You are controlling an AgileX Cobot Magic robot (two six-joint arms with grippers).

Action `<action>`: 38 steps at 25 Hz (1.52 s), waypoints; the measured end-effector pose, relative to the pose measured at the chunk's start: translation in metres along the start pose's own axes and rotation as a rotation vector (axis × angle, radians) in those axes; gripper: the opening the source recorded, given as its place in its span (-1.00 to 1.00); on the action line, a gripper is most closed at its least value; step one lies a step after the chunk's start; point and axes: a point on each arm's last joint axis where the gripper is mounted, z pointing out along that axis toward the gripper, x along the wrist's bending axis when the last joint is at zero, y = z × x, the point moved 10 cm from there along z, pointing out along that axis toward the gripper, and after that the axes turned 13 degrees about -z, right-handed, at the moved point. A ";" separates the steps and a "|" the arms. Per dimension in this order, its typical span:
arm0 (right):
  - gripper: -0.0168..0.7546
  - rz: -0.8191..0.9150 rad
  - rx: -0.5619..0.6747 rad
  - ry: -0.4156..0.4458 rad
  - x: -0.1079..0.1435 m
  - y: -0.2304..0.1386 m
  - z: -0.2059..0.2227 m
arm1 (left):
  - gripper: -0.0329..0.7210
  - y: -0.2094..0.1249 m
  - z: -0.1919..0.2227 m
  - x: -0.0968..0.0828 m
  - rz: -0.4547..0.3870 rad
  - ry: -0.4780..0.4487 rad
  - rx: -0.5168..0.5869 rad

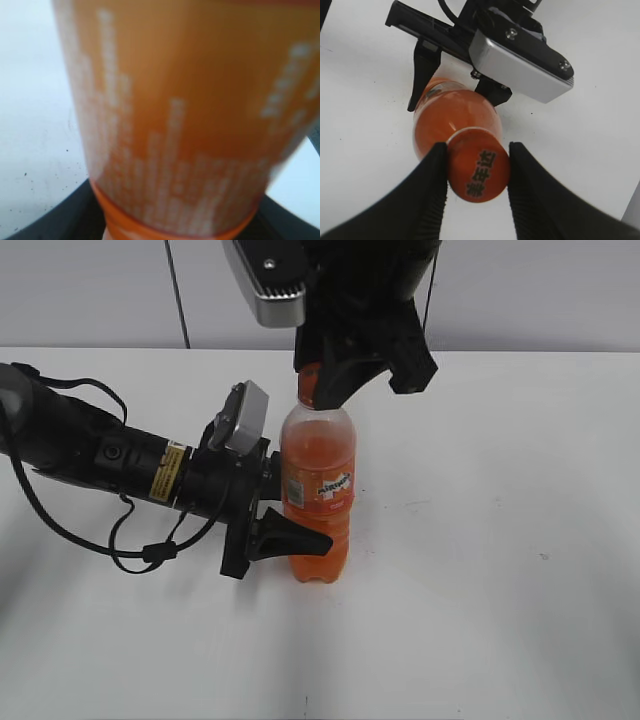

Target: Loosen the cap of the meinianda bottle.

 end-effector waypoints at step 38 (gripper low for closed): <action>0.26 1.408 -0.017 -0.048 -0.003 -0.001 -0.016 | 0.17 0.000 0.000 0.000 -0.004 0.002 -0.001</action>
